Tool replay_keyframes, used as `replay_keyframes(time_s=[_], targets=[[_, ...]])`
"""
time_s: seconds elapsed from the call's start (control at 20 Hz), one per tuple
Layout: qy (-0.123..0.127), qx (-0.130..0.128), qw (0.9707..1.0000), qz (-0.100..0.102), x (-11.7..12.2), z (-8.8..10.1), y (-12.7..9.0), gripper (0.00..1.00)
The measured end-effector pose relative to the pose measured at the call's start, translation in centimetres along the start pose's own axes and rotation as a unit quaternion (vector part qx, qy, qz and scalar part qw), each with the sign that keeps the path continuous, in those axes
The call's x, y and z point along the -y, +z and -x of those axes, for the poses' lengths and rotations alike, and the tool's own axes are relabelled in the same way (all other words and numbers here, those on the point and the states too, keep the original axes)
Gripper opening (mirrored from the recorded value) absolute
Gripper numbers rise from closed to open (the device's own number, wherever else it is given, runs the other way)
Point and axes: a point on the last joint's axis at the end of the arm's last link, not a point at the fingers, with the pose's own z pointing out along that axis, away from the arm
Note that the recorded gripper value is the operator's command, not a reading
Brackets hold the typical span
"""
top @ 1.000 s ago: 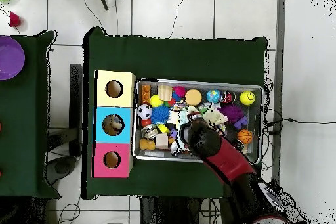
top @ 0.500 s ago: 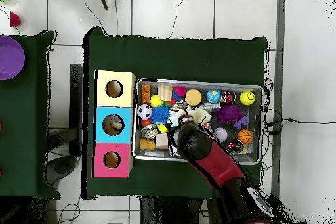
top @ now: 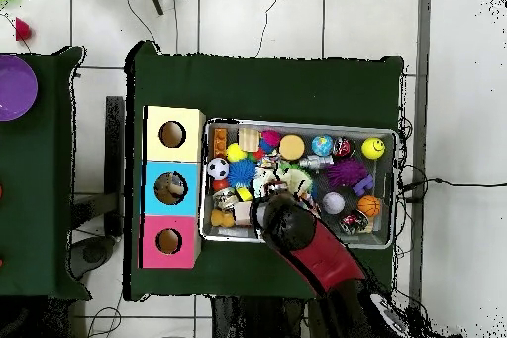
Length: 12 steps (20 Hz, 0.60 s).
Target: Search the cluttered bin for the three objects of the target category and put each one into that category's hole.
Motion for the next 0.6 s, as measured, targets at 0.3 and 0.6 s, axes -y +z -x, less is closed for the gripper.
replay_keyframes(time_s=[0.3, 0.6], targets=[[-0.011, 0.028, 0.9995, 0.004, 0.8, 2.8, -1.9, 1.0], [-0.014, 0.045, 0.9988, 0.015, 1.1, 6.0, -3.0, 1.0]])
